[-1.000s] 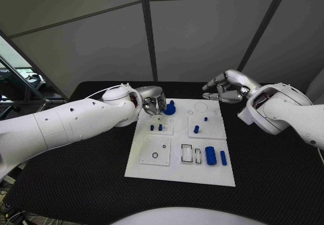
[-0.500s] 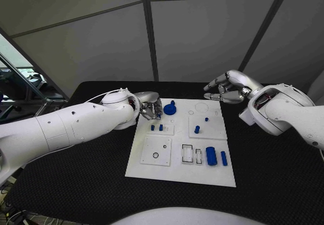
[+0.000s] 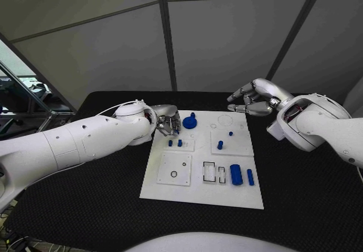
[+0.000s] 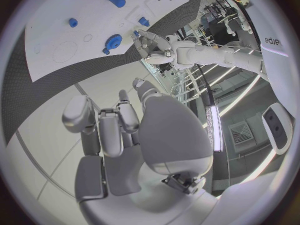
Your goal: Assemble the parts on the task board
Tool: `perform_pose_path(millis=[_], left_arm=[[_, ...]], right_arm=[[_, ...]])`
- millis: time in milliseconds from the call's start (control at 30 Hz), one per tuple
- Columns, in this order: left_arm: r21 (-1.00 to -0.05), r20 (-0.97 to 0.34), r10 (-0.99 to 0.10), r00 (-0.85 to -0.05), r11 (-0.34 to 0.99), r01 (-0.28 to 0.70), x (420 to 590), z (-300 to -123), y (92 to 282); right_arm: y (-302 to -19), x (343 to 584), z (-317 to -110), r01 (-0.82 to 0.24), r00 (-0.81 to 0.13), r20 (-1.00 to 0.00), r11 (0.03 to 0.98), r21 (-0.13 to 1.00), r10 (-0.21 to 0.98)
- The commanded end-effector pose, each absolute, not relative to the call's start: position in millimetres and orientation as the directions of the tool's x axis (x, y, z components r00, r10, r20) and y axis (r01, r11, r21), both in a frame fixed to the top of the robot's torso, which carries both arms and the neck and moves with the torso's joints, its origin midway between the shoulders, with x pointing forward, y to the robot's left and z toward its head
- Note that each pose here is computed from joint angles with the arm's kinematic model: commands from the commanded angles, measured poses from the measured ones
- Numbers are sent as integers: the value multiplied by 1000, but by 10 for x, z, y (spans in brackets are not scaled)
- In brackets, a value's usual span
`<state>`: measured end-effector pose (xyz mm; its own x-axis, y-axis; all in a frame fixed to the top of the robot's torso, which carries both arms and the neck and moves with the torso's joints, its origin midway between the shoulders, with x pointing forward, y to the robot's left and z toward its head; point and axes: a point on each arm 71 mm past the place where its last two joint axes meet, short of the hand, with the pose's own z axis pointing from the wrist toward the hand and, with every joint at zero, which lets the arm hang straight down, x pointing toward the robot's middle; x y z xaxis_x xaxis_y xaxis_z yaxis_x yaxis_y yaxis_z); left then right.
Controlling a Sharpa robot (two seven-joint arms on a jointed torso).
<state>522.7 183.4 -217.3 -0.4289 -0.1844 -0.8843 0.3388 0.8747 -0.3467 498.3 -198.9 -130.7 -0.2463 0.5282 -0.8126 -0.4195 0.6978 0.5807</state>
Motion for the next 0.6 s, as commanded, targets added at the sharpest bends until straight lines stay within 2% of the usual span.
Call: perform_pose_path(millis=[33, 600], left_arm=[[-346, -876, -174, -451, 877, 334, 5222, -2188, 1823], [-352, -878, -179, -445, 870, 345, 5221, -2181, 1788]], right_arm=[[-1978, 4981, -1292, -428, -246, -815, 696, 577, 524], [-1972, 4983, -1292, -429, -246, -815, 695, 577, 524]])
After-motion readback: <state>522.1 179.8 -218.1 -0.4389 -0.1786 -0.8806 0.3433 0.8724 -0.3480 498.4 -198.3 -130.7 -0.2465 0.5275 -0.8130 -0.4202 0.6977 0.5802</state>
